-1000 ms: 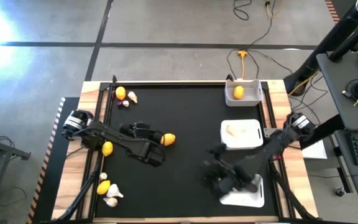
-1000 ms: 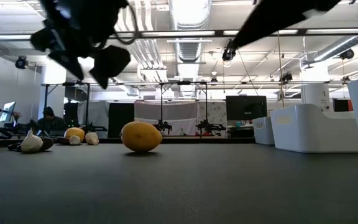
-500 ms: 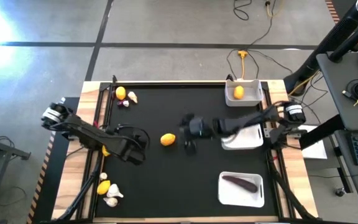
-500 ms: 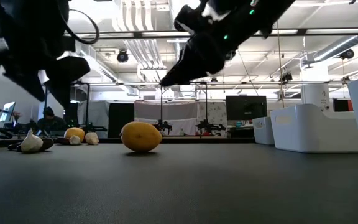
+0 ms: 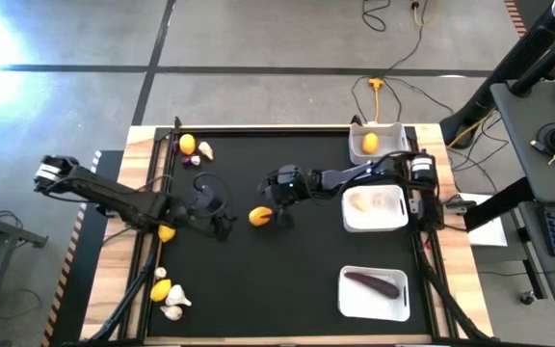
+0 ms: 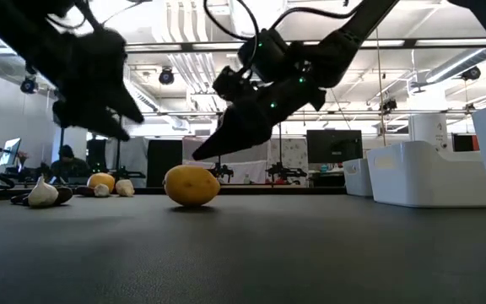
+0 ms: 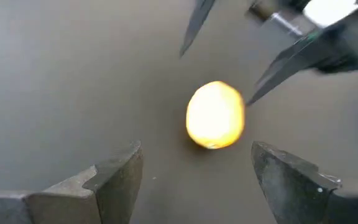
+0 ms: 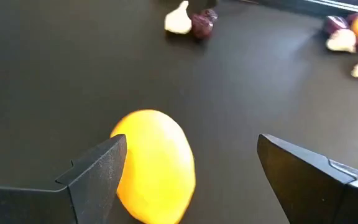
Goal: Sort produce into baskets
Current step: Put the lemon into the gray bin
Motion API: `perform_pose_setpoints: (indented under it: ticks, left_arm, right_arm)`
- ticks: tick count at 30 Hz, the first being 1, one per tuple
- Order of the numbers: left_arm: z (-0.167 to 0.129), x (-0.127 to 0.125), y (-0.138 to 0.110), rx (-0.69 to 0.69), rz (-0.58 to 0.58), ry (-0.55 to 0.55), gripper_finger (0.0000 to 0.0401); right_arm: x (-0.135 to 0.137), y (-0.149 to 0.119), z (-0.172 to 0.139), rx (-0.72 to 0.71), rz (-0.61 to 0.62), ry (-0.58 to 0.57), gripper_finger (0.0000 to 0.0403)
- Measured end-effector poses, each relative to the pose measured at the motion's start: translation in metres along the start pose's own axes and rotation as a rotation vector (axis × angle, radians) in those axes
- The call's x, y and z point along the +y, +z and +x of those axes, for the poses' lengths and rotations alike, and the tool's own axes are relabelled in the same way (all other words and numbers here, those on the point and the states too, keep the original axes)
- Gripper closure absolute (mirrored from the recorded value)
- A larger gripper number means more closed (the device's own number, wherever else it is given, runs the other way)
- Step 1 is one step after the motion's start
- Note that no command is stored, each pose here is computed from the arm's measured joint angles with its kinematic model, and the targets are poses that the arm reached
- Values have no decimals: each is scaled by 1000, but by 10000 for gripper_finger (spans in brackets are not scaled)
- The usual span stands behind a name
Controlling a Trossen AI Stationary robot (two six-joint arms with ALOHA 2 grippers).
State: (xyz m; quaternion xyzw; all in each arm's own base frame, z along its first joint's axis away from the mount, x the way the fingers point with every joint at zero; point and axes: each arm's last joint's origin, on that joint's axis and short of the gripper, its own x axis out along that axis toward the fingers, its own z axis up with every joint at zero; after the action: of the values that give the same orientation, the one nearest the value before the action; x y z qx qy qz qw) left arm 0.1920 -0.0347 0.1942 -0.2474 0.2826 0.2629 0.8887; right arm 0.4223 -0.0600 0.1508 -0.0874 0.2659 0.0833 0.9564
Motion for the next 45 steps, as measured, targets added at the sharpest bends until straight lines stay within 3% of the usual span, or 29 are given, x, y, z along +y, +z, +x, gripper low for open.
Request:
perform_pose_setpoints:
  ticks: [6, 14, 23, 29, 33, 35, 37, 40, 42, 45]
  left_arm:
    - [-15, -3, 14, -37, 49, -48, 121]
    - [-20, -4, 4, 47, 76, -107, 121]
    - [-8, -5, -6, 22, 129, -4, 121]
    - [7, -7, -17, 35, 182, 80, 121]
    - [18, -9, -26, 75, 239, 117, 121]
    - [22, -9, -30, 84, 244, 137, 121]
    - [25, -10, -32, 78, 242, 154, 121]
    - [27, -10, -34, 70, 247, 167, 121]
    - [28, -10, -35, 71, 268, 173, 121]
    - [28, -10, -34, 74, 293, 176, 121]
  right_arm:
    - [5, -10, 20, 29, 4, 47, 50]
    - [14, -29, 43, 87, 32, 73, 68]
    - [13, -26, 50, 96, 124, 8, 122]
    - [17, -11, 38, 113, 154, -24, 170]
    - [15, 16, 13, 88, 162, -30, 187]
    - [15, 27, -8, 151, 173, -41, 187]
    - [14, 36, -35, 247, 141, -124, 182]
    - [3, 47, -80, 403, 80, -410, 178]
    - [-11, 50, -109, 476, 93, -628, 178]
    - [-34, 47, -148, 538, 189, -853, 178]
